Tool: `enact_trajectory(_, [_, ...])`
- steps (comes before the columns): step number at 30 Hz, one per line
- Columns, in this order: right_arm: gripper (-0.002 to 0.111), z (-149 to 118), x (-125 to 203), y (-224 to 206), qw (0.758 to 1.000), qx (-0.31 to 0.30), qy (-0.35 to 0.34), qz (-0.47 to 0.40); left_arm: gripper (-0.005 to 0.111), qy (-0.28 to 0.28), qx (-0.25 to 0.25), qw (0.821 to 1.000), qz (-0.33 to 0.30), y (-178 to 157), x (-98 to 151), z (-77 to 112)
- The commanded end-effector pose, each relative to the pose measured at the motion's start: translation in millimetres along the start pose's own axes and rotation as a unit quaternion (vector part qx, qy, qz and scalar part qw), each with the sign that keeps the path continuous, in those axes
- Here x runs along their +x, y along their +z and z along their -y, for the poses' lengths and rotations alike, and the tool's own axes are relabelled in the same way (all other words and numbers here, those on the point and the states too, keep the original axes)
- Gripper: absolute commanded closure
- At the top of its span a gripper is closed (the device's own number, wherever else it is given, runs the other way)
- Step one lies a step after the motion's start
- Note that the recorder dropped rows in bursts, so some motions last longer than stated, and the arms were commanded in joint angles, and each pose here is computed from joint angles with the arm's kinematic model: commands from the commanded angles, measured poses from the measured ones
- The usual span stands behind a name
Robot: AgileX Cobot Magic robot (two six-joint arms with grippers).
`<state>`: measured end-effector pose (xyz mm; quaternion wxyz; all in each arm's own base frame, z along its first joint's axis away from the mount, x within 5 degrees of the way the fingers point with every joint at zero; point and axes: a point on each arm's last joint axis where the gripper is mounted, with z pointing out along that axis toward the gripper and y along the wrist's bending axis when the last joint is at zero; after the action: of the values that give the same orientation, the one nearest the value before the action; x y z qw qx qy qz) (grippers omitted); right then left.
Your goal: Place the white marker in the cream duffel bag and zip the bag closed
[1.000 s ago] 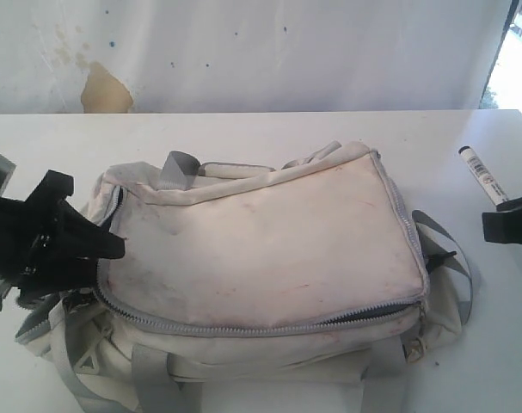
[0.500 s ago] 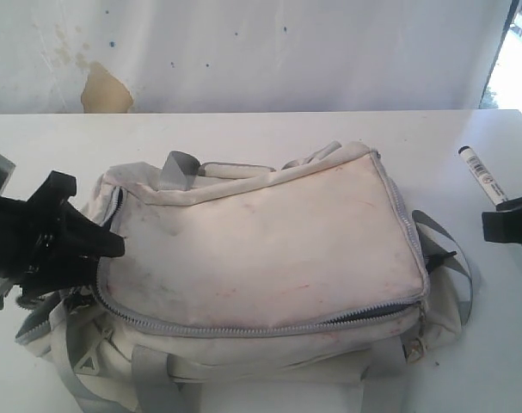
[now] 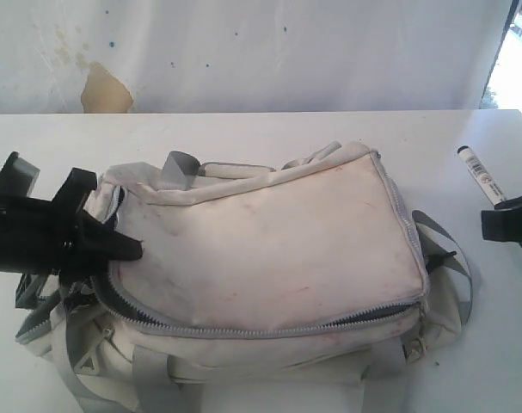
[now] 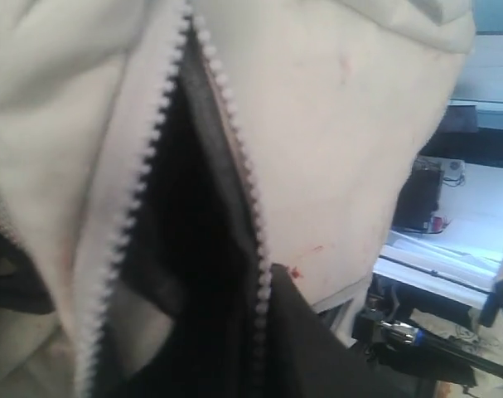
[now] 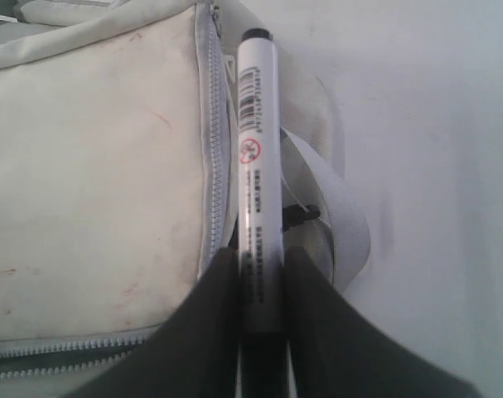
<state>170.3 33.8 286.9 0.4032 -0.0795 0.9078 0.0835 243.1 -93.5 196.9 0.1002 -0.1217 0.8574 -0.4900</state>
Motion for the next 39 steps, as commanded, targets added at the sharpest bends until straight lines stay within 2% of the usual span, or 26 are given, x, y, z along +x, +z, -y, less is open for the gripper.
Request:
enact_trajectory(1, [0.108,0.2,-0.6,-0.7,1.000,0.001,0.000,0.008,0.107,-0.019,0.107,0.994,0.032,-1.3,-5.4,19.7])
enact_trajectory(3, [0.108,0.2,-0.6,-0.7,1.000,0.001,0.000,0.009,0.107,-0.020,0.133,0.990,0.031,-2.4,-5.5,24.6])
enact_trajectory(8, [0.108,-0.9,-1.0,-0.7,1.000,-0.005,-0.013,0.011,0.107,-0.012,0.147,0.988,0.045,-6.8,-19.8,41.8])
enact_trajectory(13, [0.108,-8.2,-2.3,-1.1,0.998,-0.045,-0.050,0.020,0.107,0.016,0.154,0.985,0.073,-12.6,-36.5,61.4])
enact_trajectory(19, [0.108,-24.5,-0.2,-4.1,0.984,-0.135,-0.117,0.023,0.107,0.047,0.132,0.978,0.153,-23.1,-64.6,84.2])
enact_trajectory(22, [0.108,-38.8,1.9,-8.7,0.963,-0.218,-0.157,0.029,0.107,0.040,0.129,0.975,0.176,-25.7,-76.9,92.4])
enact_trajectory(25, [0.108,-47.6,0.1,-13.4,0.944,-0.267,-0.185,0.056,0.107,0.015,0.145,0.978,0.152,-18.1,-84.9,92.6])
enact_trajectory(30, [0.108,-49.2,-0.1,-13.2,0.940,-0.278,-0.187,0.057,0.107,0.005,0.163,0.980,0.118,-10.7,-86.4,91.5])
enact_trajectory(34, [0.108,-52.9,-1.4,-1.6,0.936,-0.314,-0.153,0.038,0.107,-0.018,0.169,0.979,0.109,-10.7,-85.4,92.3])
enact_trajectory(39, [0.108,-69.2,-1.4,14.9,0.909,-0.370,-0.188,0.042,0.107,-0.016,0.173,0.979,0.104,-10.8,-84.5,92.9])
